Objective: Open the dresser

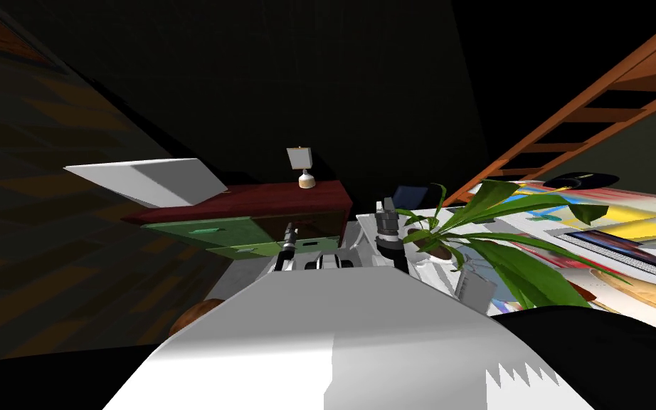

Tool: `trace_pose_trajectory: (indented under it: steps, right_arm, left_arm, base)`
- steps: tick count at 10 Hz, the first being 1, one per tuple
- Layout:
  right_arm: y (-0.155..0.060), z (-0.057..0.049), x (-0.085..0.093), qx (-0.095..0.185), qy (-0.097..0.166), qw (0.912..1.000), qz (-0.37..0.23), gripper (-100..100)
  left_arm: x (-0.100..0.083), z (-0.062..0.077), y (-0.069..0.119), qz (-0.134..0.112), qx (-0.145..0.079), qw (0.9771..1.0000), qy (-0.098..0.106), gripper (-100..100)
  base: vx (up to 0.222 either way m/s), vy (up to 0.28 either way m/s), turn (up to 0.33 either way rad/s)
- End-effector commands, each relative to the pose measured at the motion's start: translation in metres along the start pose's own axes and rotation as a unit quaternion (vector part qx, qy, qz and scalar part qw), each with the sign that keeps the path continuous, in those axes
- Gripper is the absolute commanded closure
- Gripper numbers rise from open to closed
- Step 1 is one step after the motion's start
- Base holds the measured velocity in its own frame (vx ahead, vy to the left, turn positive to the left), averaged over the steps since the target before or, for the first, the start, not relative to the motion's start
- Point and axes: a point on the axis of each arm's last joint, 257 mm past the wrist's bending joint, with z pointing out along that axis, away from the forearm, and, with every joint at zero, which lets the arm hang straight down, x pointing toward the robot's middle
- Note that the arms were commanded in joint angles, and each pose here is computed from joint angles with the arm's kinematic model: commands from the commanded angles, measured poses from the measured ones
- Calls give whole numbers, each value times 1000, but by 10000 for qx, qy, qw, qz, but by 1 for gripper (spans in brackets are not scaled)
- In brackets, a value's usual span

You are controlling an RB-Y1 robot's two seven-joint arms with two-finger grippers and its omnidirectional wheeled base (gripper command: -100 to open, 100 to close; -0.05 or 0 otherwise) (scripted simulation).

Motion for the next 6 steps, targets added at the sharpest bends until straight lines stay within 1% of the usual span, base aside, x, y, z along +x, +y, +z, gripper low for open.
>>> trace_pose_trajectory:
  steps: [1,2,3,4,5,6]
  right_arm:
    - [0,0,0,0,0,10000,0,0]
    - [0,0,0,-1,0,10000,0,0]
    - [0,0,0,-1,0,10000,1,0]
    - [0,0,0,0,0,10000,0,0]
    - [0,0,0,0,0,10000,0,0]
    - [0,0,0,-1,0,10000,0,0]
  left_arm:
    - [15,1,3,-260,-2,9996,-78,-100]
    - [10,0,2,-186,-4,9998,-56,-100]
    - [10,6,-4,-198,-4,9998,-62,-100]
    - [10,2,-1,-197,7,9998,-59,-100]
    - [10,3,-1,-197,0,9998,-60,100]
    - [10,1,-4,-198,7,9998,-47,100]
  base:
    - [20,4,3]
    - [7,0,0]
    - [75,19,-5]
    - [47,13,-2]
    - [5,2,1]
    - [-97,0,11]
